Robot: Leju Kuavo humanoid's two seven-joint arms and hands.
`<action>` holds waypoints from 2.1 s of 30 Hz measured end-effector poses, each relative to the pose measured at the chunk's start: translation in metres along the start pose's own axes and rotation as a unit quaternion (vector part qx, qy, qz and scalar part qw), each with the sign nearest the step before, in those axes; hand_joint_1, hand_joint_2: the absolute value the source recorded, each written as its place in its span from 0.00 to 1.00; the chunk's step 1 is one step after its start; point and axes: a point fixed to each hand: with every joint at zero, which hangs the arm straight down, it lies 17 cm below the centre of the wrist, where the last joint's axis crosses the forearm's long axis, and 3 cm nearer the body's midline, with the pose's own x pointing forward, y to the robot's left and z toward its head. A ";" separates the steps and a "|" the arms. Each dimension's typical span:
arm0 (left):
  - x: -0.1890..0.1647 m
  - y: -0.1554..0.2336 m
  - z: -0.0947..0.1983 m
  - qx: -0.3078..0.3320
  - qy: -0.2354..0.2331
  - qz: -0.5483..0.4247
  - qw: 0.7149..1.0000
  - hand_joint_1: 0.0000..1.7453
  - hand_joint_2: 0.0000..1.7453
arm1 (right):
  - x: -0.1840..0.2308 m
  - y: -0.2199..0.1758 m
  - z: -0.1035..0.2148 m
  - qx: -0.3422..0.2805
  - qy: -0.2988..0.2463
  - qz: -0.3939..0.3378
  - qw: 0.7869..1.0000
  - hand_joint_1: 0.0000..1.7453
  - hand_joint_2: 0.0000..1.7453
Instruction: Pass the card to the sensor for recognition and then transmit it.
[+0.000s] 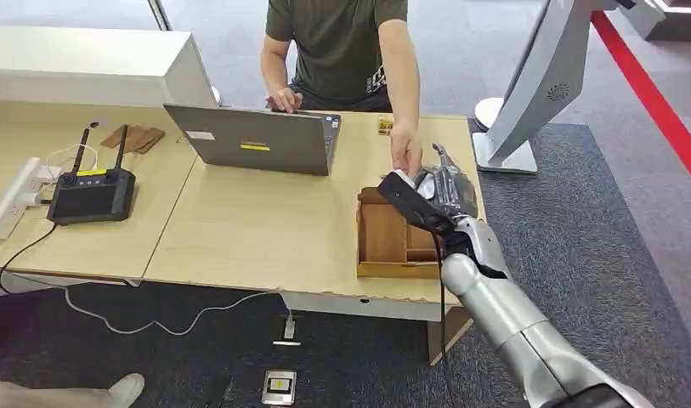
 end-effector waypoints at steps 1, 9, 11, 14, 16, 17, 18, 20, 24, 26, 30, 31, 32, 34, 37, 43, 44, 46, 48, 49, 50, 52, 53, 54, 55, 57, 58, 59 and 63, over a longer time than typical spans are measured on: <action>0.000 0.000 0.000 0.000 0.000 -0.001 1.000 0.00 1.00 | -0.001 -0.001 0.000 0.000 0.001 -0.001 1.000 0.94 1.00; -0.001 0.000 0.000 0.000 0.001 -0.002 1.000 0.00 1.00 | -0.006 -0.003 -0.001 -0.002 0.005 0.000 1.000 0.94 1.00; -0.001 0.000 0.000 0.000 0.001 -0.002 1.000 0.00 1.00 | -0.006 -0.004 -0.001 -0.003 0.006 0.000 1.000 0.94 1.00; -0.001 0.001 0.000 0.001 0.002 -0.002 1.000 0.00 1.00 | -0.007 -0.005 -0.002 -0.004 0.008 -0.002 1.000 0.94 1.00; -0.001 0.001 0.000 0.001 0.002 -0.003 1.000 0.00 1.00 | -0.008 -0.005 -0.002 -0.004 0.008 -0.003 1.000 0.95 1.00; -0.001 0.001 0.000 0.001 0.002 -0.003 1.000 0.00 1.00 | -0.008 -0.006 -0.002 -0.005 0.009 -0.004 1.000 0.91 1.00; -0.001 0.001 0.000 0.001 0.002 -0.003 1.000 0.00 1.00 | -0.009 -0.006 -0.002 -0.005 0.010 -0.004 1.000 0.30 1.00; -0.001 0.001 0.000 0.001 0.002 -0.003 1.000 0.00 1.00 | -0.009 -0.006 -0.002 -0.005 0.010 -0.003 1.000 0.03 1.00; -0.001 0.001 0.000 0.000 0.002 -0.005 1.000 0.00 1.00 | -0.012 -0.003 0.000 -0.003 0.013 0.000 1.000 0.00 1.00; -0.002 0.001 0.000 0.000 0.002 -0.004 1.000 0.00 1.00 | -0.013 -0.003 0.000 -0.004 0.014 0.000 1.000 0.00 1.00; -0.004 0.001 0.000 0.001 0.002 -0.001 1.000 0.00 1.00 | -0.016 -0.003 0.001 -0.007 0.016 -0.005 1.000 0.00 1.00; -0.005 0.001 0.000 0.002 0.003 0.000 1.000 0.00 1.00 | -0.017 -0.002 0.002 -0.008 0.017 -0.008 1.000 0.00 1.00; -0.007 0.002 0.000 0.002 0.003 0.001 1.000 0.00 1.00 | -0.017 -0.002 0.003 -0.009 0.018 -0.011 1.000 0.00 1.00; -0.010 0.002 -0.001 0.002 0.004 0.004 1.000 0.00 1.00 | -0.020 -0.004 0.005 -0.012 0.019 -0.016 1.000 0.00 1.00; -0.015 0.004 -0.001 0.004 0.007 0.006 1.000 0.00 1.00 | -0.028 -0.004 0.009 -0.014 0.025 -0.024 0.999 0.00 1.00; -0.021 0.008 -0.001 0.009 0.011 0.011 1.000 0.00 1.00 | -0.036 -0.014 0.012 -0.027 0.025 -0.047 0.998 0.00 1.00; -0.022 0.008 -0.001 0.010 0.012 0.012 1.000 0.00 1.00 | -0.036 -0.017 0.012 -0.032 0.023 -0.051 0.998 0.00 1.00; -0.023 0.009 -0.001 0.012 0.013 0.014 1.000 0.00 1.00 | -0.036 -0.024 0.012 -0.044 0.018 -0.057 0.997 0.00 1.00; -0.026 0.010 -0.001 0.014 0.014 0.018 1.000 0.00 1.00 | -0.037 -0.034 0.015 -0.064 0.012 -0.059 0.996 0.00 1.00; -0.027 0.010 -0.001 0.015 0.014 0.020 1.000 0.00 1.00 | -0.038 -0.038 0.017 -0.072 0.010 -0.059 0.996 0.00 1.00; -0.029 0.010 -0.001 0.015 0.014 0.023 1.000 0.00 1.00 | -0.039 -0.043 0.021 -0.078 0.010 -0.059 0.995 0.00 1.00; -0.034 0.011 -0.001 0.016 0.013 0.029 0.999 0.00 1.00 | -0.040 -0.053 0.030 -0.085 0.003 -0.057 0.995 0.00 1.00; -0.037 0.012 -0.001 0.017 0.014 0.032 0.999 0.00 1.00 | -0.040 -0.054 0.035 -0.080 0.001 -0.054 0.995 0.00 1.00; -0.039 0.013 -0.001 0.018 0.014 0.035 0.999 0.00 1.00 | -0.039 -0.057 0.040 -0.075 -0.005 -0.050 0.996 0.00 1.00; -0.041 0.015 -0.001 0.019 0.014 0.038 0.999 0.00 1.00 | -0.037 -0.059 0.046 -0.071 -0.010 -0.049 0.996 0.00 1.00; -0.045 0.017 -0.002 0.021 0.014 0.044 0.999 0.00 1.00 | -0.028 -0.068 0.057 -0.068 -0.030 -0.052 0.996 0.00 1.00; -0.046 0.019 -0.002 0.023 0.014 0.049 0.998 0.00 1.00 | -0.022 -0.071 0.062 -0.066 -0.041 -0.055 0.995 0.00 1.00; -0.047 0.021 -0.002 0.025 0.013 0.054 0.998 0.00 1.00 | -0.015 -0.076 0.067 -0.065 -0.055 -0.061 0.995 0.00 1.00; -0.056 0.026 -0.002 0.033 0.012 0.075 0.997 0.00 1.00 | 0.012 -0.073 0.089 -0.038 -0.113 -0.063 0.991 0.00 1.00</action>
